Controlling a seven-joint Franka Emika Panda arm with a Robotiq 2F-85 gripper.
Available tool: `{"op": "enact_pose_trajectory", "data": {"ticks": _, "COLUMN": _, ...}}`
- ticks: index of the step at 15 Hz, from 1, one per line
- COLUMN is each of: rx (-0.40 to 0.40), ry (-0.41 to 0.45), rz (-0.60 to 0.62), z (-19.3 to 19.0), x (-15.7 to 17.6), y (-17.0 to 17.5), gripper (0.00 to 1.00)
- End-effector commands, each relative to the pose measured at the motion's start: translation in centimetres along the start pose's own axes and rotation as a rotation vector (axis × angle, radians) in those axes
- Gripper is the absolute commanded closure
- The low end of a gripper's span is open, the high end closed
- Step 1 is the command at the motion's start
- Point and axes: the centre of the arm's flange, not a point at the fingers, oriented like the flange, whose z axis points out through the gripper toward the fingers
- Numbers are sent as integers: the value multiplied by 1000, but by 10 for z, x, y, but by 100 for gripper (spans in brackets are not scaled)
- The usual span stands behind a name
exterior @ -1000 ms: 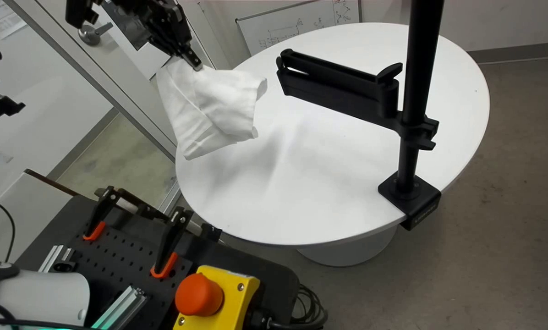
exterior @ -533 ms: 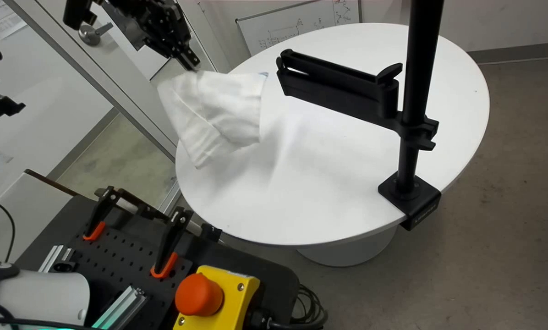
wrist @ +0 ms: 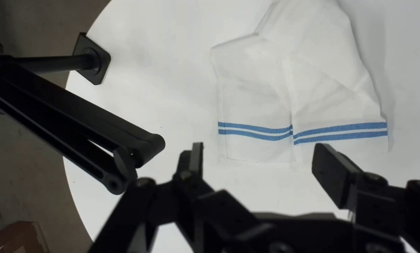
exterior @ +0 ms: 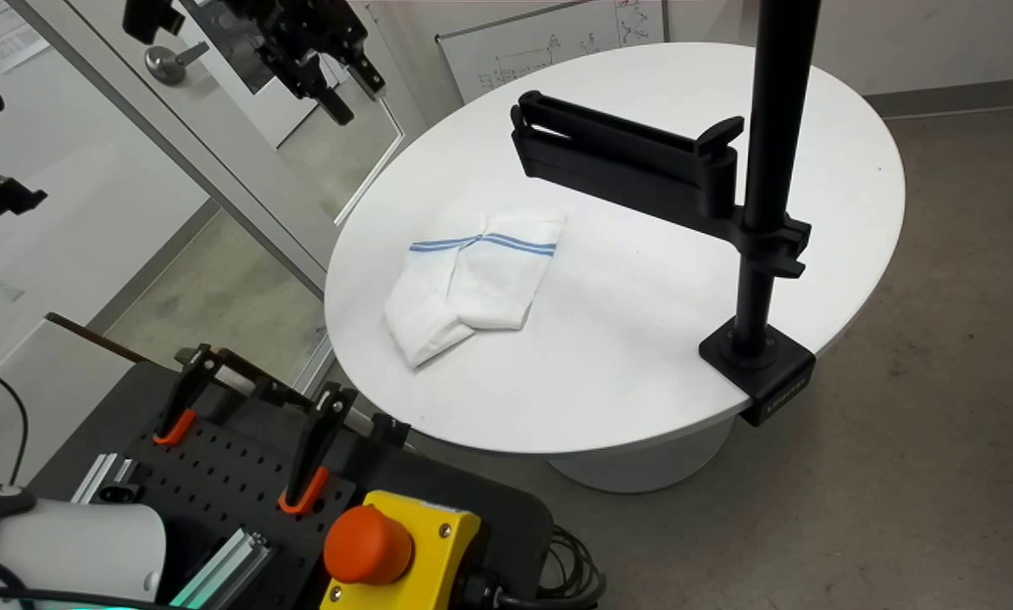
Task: Unhang the towel from the black stand and place it on the table
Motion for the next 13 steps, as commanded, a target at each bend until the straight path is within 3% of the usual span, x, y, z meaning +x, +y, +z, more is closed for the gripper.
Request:
{"op": "enact_pose_trajectory", "data": {"ticks": 1, "rx": -33, "ry": -7, "rz": 70, "z": -2, "x": 13, "y": 11, "gripper": 0}}
{"op": "enact_pose_trajectory", "data": {"ticks": 13, "rx": -27, "ry": -28, "rz": 97, "z": -2, "x": 12, "y": 23, "gripper": 0}}
